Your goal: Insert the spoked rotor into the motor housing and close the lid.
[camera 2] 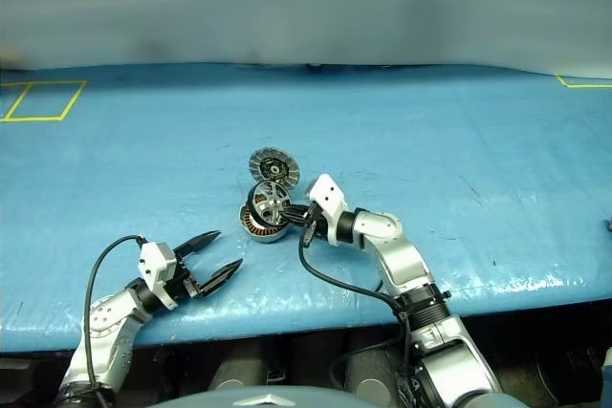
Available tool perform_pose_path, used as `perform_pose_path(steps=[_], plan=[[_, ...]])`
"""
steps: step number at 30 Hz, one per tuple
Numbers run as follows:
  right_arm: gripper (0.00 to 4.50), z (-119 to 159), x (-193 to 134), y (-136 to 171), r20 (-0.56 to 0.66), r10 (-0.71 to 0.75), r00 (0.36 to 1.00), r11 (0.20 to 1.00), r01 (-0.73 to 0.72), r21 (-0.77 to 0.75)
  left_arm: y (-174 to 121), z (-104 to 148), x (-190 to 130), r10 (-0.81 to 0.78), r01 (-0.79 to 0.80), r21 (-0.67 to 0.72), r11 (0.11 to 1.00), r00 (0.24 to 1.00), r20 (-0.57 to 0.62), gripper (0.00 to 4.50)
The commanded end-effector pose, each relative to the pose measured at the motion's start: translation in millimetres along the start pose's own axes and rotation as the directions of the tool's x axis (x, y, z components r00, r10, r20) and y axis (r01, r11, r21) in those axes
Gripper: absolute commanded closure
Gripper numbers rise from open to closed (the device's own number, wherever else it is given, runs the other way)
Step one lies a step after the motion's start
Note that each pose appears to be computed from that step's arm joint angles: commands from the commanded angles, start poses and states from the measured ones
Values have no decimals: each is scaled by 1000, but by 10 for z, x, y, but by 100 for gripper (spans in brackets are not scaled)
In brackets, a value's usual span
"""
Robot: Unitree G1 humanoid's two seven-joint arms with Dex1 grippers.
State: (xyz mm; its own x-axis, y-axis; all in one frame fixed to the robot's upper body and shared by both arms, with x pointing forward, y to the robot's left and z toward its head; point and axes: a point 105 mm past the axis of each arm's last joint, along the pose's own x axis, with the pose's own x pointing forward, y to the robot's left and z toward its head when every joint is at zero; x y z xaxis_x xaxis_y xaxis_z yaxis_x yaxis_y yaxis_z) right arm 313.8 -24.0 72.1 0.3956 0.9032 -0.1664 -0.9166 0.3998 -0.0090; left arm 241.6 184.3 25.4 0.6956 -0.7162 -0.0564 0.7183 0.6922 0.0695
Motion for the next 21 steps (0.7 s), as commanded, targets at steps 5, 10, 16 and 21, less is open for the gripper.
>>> perform_pose_path(steps=[5, 10, 16, 21], plan=[[343, 93, 6, -3, 7, 13, 1000, 998, -12, -64, -5, -27, -18, 3, -3, 6, 1000, 1000, -11, 28], [240, 134, 12, 29, 28, 27, 999, 997, -25, -72, -3, -34, -16, 4, -4, 6, 1000, 1000, -12, 28], [258, 218, 40, 40, 86, 28, 996, 999, -26, -29, 0, -39, -15, 6, -6, 6, 1000, 1000, -13, 28], [395, 194, 110, 45, 87, 18, 996, 1000, -16, -19, 0, -48, -19, 9, -9, 6, 1000, 1000, -15, 28]])
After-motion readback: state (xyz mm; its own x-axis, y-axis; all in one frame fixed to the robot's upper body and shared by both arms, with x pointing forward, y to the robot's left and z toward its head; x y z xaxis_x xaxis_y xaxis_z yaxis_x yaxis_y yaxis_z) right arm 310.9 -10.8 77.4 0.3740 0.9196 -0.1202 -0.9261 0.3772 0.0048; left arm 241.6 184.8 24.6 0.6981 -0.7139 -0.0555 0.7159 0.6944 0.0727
